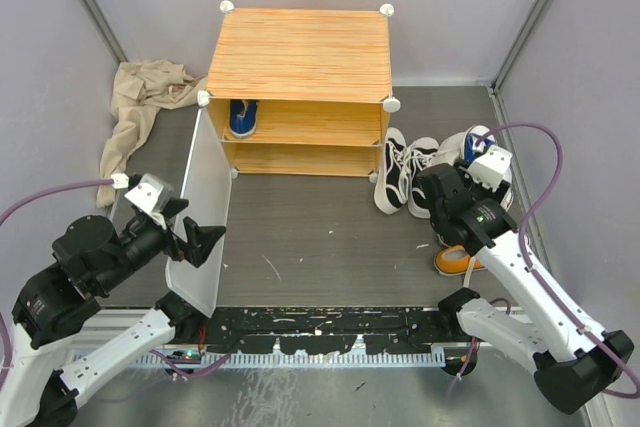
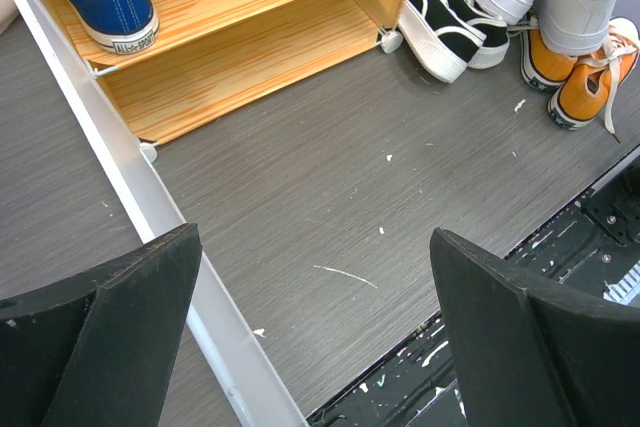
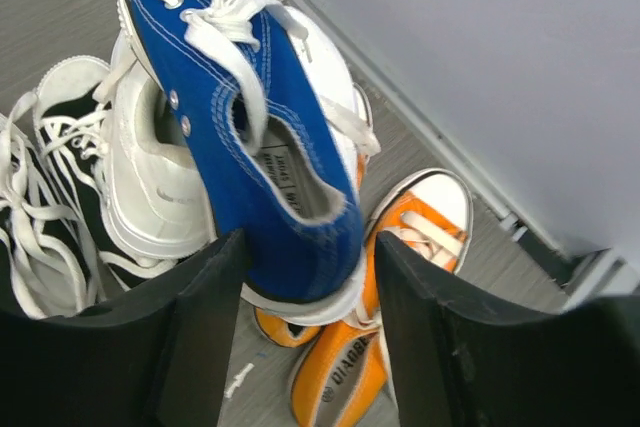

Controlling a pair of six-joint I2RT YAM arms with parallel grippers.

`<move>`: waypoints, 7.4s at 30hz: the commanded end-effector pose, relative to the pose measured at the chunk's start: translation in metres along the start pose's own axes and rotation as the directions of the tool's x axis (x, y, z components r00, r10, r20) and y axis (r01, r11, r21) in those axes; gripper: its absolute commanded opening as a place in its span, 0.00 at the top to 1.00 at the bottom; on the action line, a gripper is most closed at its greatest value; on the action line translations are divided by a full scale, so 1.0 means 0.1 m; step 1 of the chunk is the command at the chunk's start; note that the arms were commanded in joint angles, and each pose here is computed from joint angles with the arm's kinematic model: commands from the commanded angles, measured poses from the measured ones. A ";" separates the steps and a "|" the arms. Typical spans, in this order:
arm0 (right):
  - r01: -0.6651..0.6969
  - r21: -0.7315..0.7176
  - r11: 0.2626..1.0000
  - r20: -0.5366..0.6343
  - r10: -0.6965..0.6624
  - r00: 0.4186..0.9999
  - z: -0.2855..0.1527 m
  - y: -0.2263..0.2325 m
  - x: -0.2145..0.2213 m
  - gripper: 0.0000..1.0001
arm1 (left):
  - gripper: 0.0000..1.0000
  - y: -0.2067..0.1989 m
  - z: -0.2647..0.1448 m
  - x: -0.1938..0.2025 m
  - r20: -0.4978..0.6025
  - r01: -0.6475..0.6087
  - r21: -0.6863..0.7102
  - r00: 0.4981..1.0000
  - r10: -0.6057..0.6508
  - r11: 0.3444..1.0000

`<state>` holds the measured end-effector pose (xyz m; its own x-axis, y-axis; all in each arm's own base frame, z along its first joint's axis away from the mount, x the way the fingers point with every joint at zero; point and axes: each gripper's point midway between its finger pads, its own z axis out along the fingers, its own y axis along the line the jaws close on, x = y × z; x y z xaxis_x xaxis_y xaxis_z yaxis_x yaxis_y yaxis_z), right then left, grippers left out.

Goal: Place and organize the shoes in the shoe cabinet

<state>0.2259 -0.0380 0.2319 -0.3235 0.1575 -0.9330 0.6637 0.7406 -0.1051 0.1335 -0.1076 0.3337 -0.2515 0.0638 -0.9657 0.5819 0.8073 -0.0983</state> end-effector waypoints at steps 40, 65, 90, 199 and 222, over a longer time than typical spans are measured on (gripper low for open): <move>-0.024 -0.886 0.463 -0.129 -0.197 0.972 -1.52 0.48 -0.41 0.99 | 0.02 0.16 0.05 -0.09 0.002 0.032 -0.110 0.999 -0.033 0.993; 0.006 -0.990 0.141 0.004 -0.012 1.000 -2.07 1.83 -0.91 0.99 | 0.02 0.21 0.11 -0.15 -0.007 0.012 -0.138 1.000 -0.013 0.990; -0.093 -0.898 0.430 0.089 0.384 0.919 -1.75 2.78 -0.96 0.99 | 0.02 0.20 -0.02 -0.13 -0.011 -0.012 -0.123 1.000 0.011 0.992; 0.062 -0.603 0.795 -0.032 -0.102 0.994 -1.16 1.59 0.10 0.25 | 0.02 0.15 -0.33 0.07 0.011 0.003 -0.068 1.000 -0.002 0.998; -0.067 -0.253 0.965 -0.135 0.033 0.990 0.62 0.79 0.07 0.26 | 0.02 0.07 -0.18 0.19 -0.024 0.026 -0.032 0.999 -0.027 0.999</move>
<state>0.2957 -0.0268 0.1927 -0.4366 0.2570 -0.8622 0.5452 0.8379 -0.0263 0.1114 -0.0822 0.3107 -0.3049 0.0763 -0.9493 0.5459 0.8308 -0.1085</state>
